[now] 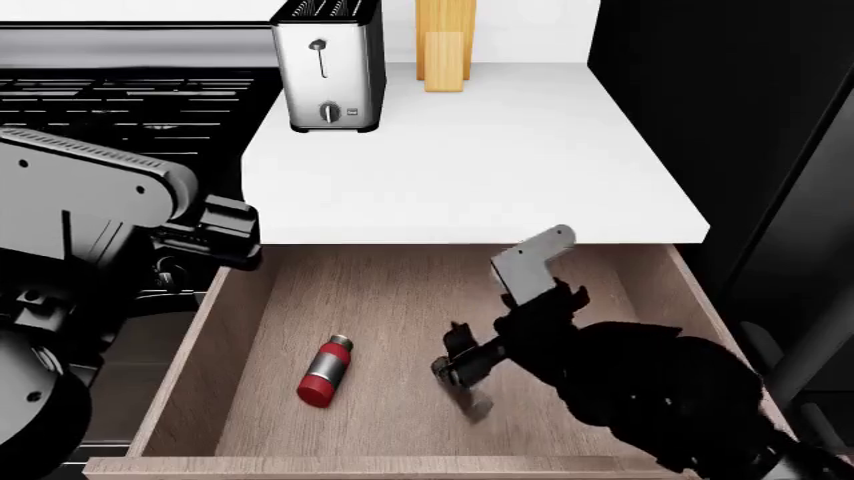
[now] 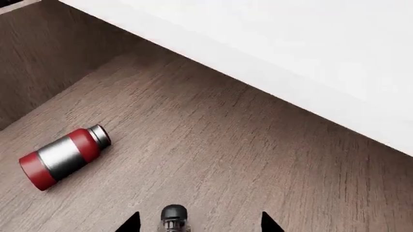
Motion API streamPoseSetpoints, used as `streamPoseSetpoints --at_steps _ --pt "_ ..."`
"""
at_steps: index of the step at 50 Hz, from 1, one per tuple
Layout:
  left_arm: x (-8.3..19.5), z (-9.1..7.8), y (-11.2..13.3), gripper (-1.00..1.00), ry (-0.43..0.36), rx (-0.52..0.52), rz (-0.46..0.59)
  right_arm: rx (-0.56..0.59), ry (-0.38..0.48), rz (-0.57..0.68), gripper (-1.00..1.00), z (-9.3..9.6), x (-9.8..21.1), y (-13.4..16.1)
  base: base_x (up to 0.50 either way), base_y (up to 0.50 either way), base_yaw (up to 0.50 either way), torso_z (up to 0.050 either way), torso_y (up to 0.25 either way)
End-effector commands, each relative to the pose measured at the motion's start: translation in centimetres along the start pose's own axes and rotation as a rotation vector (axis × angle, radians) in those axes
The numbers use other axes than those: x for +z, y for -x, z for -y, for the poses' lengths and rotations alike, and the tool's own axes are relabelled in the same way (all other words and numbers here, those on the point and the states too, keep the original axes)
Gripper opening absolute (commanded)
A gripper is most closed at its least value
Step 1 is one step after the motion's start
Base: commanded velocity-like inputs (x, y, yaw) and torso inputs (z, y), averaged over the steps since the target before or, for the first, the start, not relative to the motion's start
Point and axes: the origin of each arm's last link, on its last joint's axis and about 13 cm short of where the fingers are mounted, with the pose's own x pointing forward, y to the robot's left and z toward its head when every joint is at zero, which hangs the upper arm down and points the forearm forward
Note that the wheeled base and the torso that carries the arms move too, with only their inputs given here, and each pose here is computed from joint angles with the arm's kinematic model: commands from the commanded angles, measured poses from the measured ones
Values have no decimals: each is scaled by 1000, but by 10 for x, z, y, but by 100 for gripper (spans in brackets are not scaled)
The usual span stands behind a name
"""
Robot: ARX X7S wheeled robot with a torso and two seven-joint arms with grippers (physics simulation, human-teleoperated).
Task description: Pick and place the shaker into the drawer. Then close the cabinet.
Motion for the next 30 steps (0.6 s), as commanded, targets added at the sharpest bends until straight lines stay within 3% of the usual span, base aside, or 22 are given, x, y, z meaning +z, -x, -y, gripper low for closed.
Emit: streamPoseSetpoints --at_steps 1,6,14,30 --pt "-1 15 7 100 86 -1 -18 -147 -101 425 100 -16 41 86 0 0 0 0 0" --pt "2 25 14 100 125 -12 -23 -219 -131 565 100 -30 42 132 0 0 0 0 0" --pt "-4 44 28 100 201 -58 -48 -332 -142 713 100 -35 44 174 0 25 0 0 0" --pt "-3 46 40 100 201 -38 -79 -337 -138 750 100 -39 51 185 -1 490 0 0 0"
